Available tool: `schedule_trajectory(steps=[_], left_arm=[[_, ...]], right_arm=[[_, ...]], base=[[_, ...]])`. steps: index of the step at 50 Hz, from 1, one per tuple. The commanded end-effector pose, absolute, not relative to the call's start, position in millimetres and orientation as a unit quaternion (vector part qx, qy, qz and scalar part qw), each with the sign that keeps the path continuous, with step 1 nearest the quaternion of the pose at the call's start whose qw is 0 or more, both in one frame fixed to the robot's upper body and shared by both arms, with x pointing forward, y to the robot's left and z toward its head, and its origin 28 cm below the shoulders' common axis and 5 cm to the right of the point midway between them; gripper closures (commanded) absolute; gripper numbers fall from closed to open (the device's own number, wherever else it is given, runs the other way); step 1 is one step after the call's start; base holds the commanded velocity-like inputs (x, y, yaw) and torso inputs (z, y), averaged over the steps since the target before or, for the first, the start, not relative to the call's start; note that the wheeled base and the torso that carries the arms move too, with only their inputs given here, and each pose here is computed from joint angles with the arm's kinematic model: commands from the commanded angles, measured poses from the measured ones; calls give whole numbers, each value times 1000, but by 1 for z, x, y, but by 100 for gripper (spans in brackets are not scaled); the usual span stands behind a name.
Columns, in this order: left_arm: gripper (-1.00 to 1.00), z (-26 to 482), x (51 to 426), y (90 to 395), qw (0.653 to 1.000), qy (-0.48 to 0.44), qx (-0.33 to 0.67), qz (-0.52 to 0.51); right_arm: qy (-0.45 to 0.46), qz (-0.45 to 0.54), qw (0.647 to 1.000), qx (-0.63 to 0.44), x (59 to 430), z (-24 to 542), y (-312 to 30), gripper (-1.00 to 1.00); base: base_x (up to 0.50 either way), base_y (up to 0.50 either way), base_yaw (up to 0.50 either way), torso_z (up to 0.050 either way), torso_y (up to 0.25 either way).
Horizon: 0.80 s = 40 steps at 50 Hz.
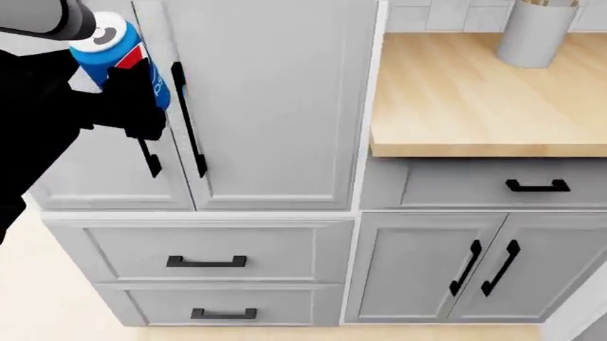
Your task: Move the drinks to the dining counter.
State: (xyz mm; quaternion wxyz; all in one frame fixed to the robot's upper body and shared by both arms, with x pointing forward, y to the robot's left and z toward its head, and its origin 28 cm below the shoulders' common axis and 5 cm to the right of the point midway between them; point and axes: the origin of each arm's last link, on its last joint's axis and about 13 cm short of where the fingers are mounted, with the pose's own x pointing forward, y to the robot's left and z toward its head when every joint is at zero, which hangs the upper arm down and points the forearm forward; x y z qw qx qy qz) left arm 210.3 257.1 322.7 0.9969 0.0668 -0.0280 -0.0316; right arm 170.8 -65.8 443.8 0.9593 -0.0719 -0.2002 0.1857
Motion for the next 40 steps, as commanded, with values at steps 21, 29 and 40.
schedule_trajectory(steps=[21,29,40], left_arm=[[100,322,211,257,997,-29,64,-30],[100,323,210,257,997,-30,62,-29],[100,323,211,258,997,-29,61,-29]], right_arm=[[-218,174,956,-89,169,443,-69,100],[-217,171,957,-88,170,443,-69,100],[-214,172,958,-87,171,443,-68,100]], base=[[0,500,0,1,0],[-1,500,0,0,0],[-1,500,0,0,0]])
